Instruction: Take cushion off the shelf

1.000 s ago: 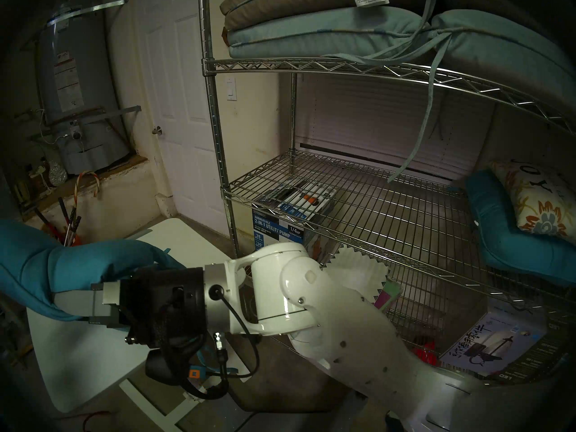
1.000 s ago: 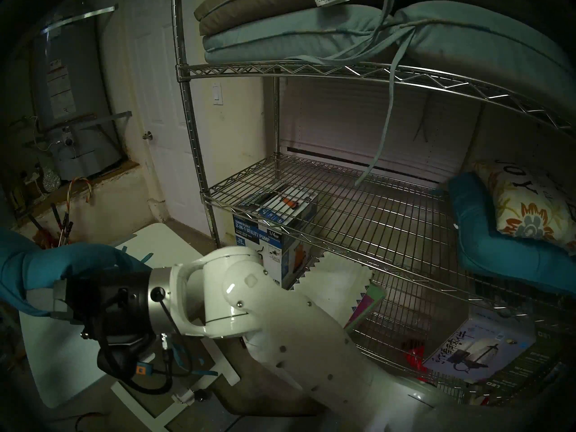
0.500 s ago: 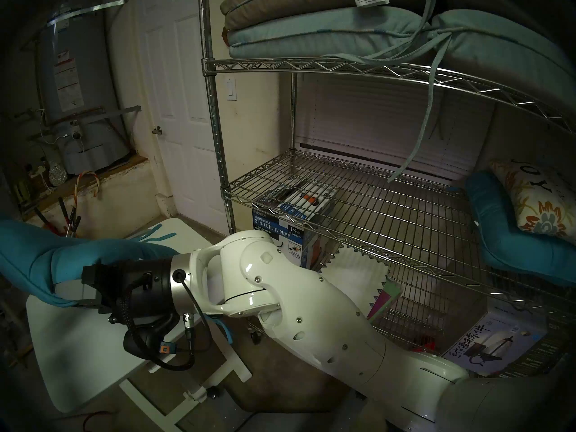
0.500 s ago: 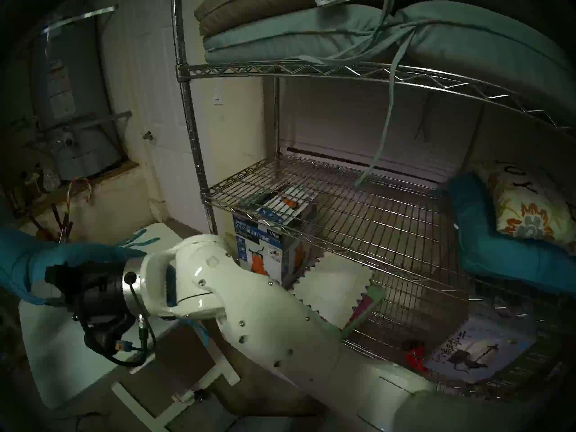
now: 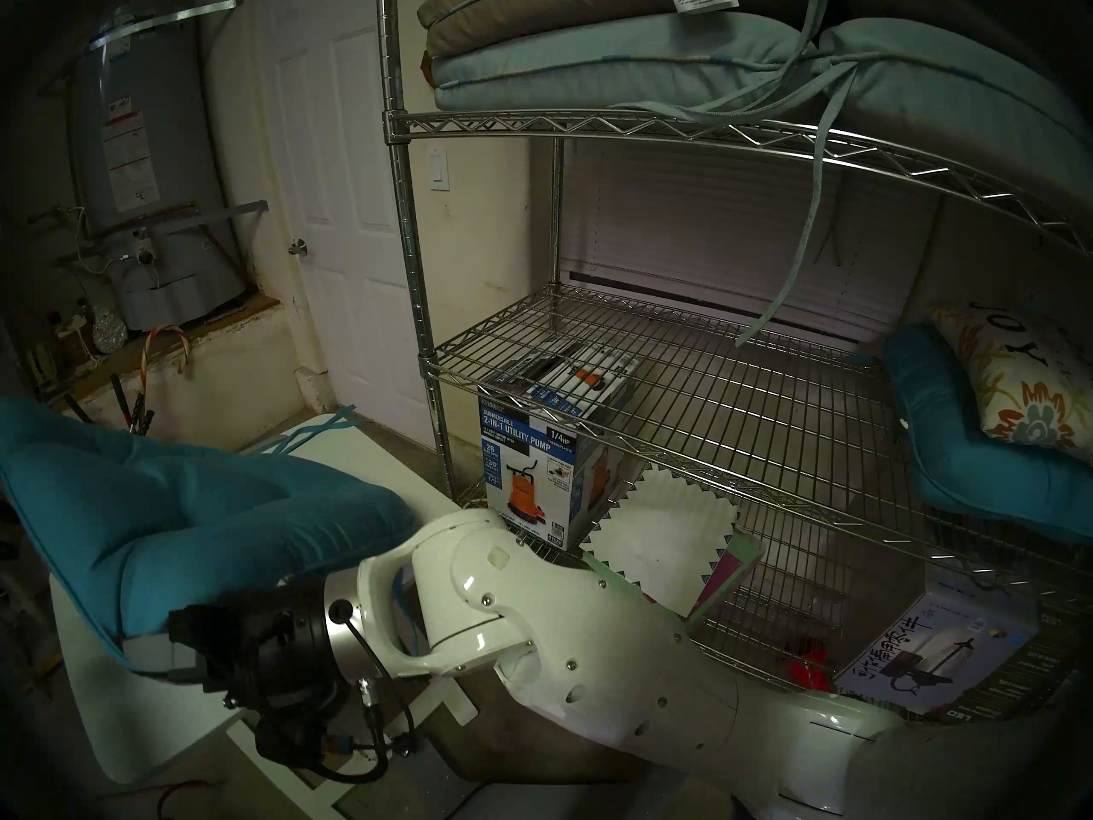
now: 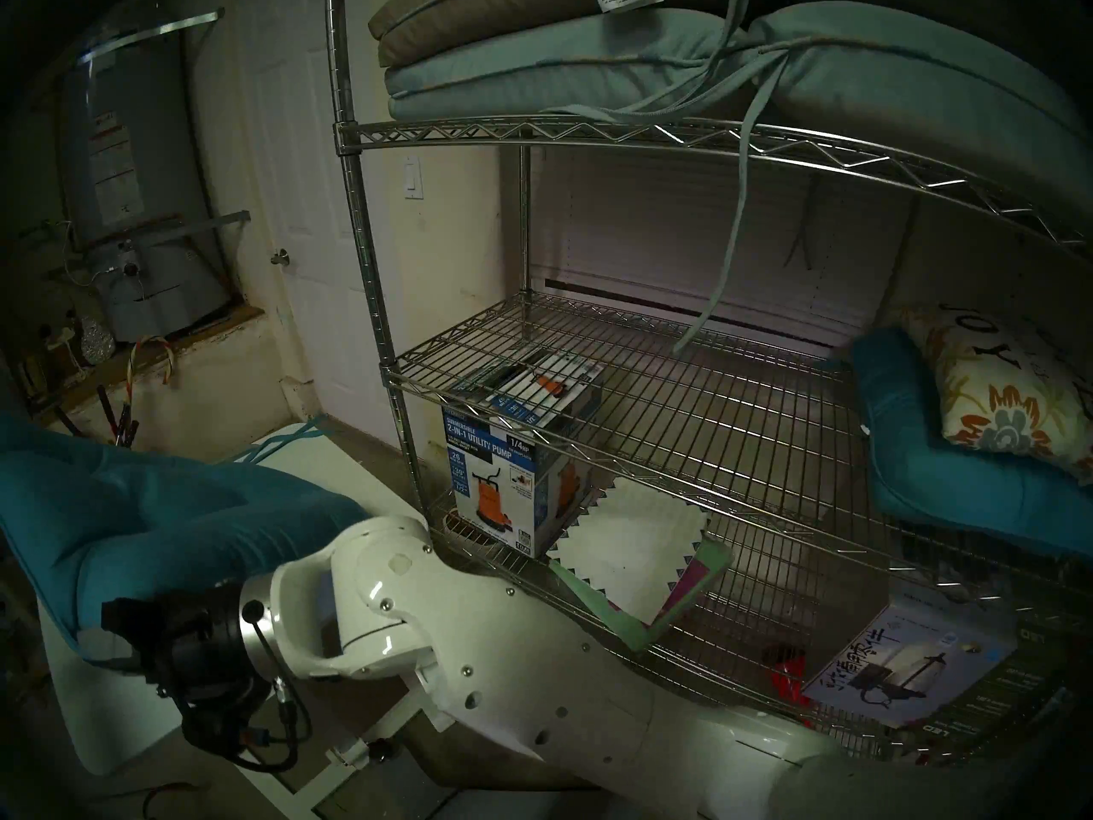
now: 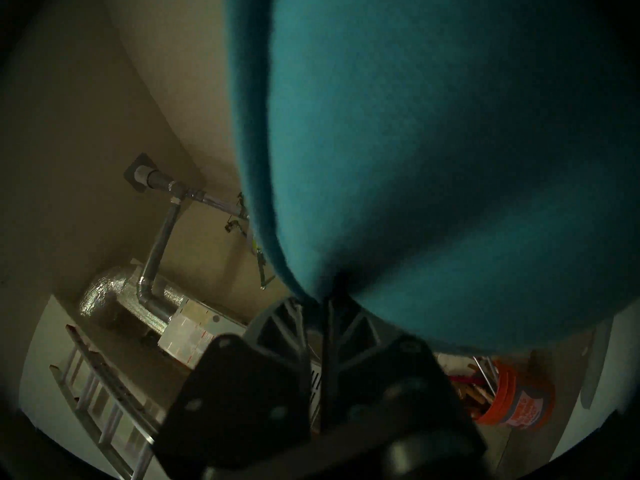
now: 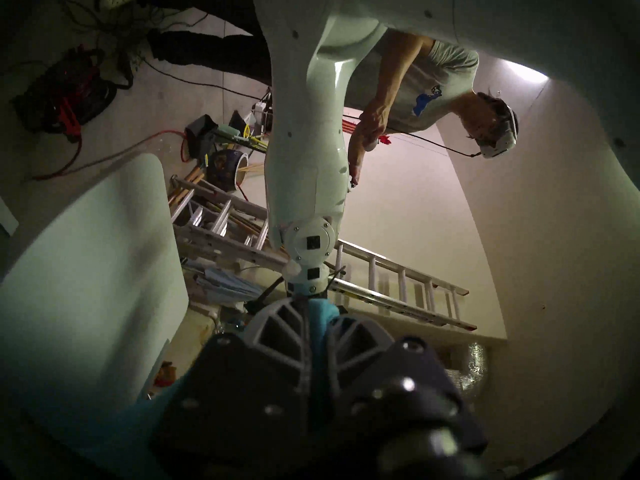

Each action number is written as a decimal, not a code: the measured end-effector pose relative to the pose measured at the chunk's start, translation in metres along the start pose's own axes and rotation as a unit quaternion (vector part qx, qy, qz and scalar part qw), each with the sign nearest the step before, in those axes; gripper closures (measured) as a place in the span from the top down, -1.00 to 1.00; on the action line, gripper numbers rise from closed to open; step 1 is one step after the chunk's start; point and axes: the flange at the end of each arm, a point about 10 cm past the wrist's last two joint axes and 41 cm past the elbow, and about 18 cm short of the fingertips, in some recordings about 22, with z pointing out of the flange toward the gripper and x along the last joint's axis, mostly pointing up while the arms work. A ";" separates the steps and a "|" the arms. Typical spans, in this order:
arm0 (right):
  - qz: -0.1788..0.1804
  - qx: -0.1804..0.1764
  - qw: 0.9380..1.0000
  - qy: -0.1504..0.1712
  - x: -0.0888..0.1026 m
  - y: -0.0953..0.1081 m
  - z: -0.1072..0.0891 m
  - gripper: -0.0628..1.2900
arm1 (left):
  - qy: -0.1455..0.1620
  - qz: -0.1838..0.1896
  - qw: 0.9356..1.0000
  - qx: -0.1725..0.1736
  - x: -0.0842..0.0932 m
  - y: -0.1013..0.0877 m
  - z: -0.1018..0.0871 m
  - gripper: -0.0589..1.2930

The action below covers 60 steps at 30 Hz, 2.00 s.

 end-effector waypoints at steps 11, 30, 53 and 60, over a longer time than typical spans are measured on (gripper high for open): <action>0.057 0.004 0.997 0.053 0.051 -0.032 -0.001 -0.81 | -0.024 -0.023 0.999 -0.025 -0.008 0.036 -0.051 -0.86; 0.086 0.015 0.992 0.094 0.076 -0.060 0.018 -0.89 | -0.108 -0.063 0.991 -0.047 -0.021 0.084 -0.128 -0.89; 0.099 0.019 0.992 0.082 0.085 -0.083 0.023 -0.89 | -0.163 -0.093 0.978 -0.088 -0.003 0.139 -0.204 -0.89; 0.096 0.022 0.993 0.063 0.077 -0.086 0.021 -0.89 | -0.146 -0.105 0.978 -0.109 0.021 0.150 -0.220 -0.89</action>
